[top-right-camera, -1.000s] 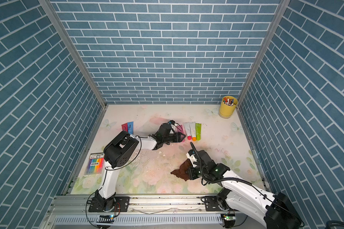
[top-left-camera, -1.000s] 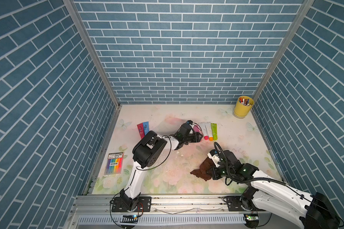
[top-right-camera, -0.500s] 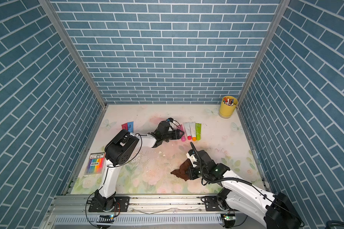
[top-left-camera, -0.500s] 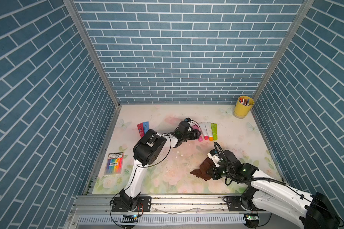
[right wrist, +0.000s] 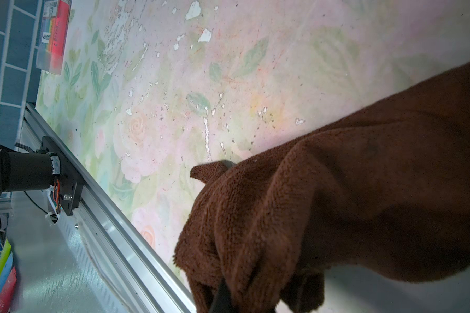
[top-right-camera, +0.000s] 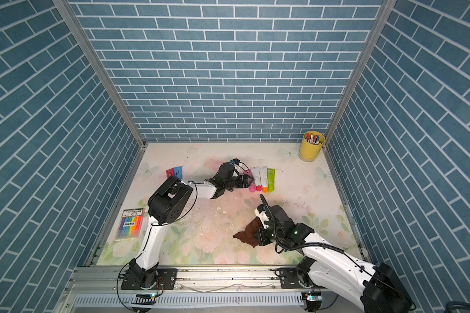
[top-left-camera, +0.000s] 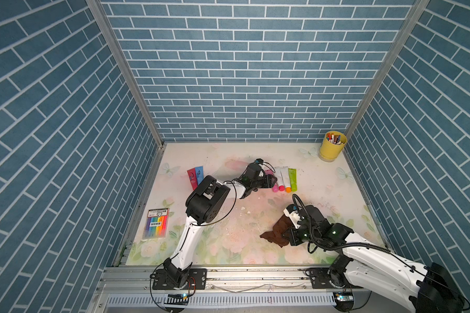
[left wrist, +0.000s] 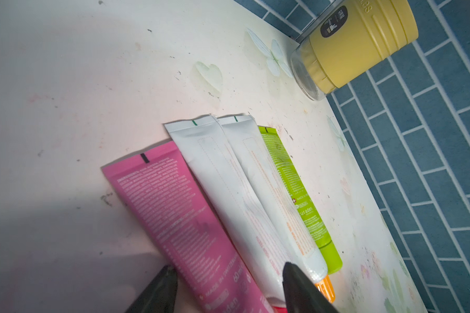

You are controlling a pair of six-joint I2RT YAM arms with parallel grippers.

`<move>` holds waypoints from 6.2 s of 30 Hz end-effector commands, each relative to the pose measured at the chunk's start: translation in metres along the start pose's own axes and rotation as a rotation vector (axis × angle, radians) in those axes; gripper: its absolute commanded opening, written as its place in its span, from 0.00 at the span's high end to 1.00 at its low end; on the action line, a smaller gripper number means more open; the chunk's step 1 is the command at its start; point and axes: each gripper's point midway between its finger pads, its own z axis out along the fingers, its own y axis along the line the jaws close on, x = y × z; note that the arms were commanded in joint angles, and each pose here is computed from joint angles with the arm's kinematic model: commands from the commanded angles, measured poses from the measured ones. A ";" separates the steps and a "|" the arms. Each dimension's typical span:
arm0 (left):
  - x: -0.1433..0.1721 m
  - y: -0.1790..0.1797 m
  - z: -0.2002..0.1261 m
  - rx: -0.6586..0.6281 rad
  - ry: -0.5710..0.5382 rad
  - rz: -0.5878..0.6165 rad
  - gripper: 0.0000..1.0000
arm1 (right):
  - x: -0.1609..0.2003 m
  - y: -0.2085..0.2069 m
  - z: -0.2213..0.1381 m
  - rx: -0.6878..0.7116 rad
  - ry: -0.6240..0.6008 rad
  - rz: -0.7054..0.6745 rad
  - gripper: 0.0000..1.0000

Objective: Wipe the surface of the toothpaste tube
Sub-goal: Move the toothpaste to the center of the board, then wipe the dirt from the toothpaste tube.

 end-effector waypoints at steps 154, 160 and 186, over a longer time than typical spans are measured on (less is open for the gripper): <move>0.216 -0.048 -0.159 -0.156 0.377 0.715 0.89 | -0.012 0.009 0.089 -0.097 0.141 0.076 1.00; 0.216 -0.047 -0.160 -0.155 0.374 0.713 0.90 | -0.009 0.021 0.096 -0.168 0.163 0.092 1.00; 0.216 -0.050 -0.161 -0.138 0.370 0.716 0.95 | -0.027 -0.023 0.070 -0.007 0.097 0.176 1.00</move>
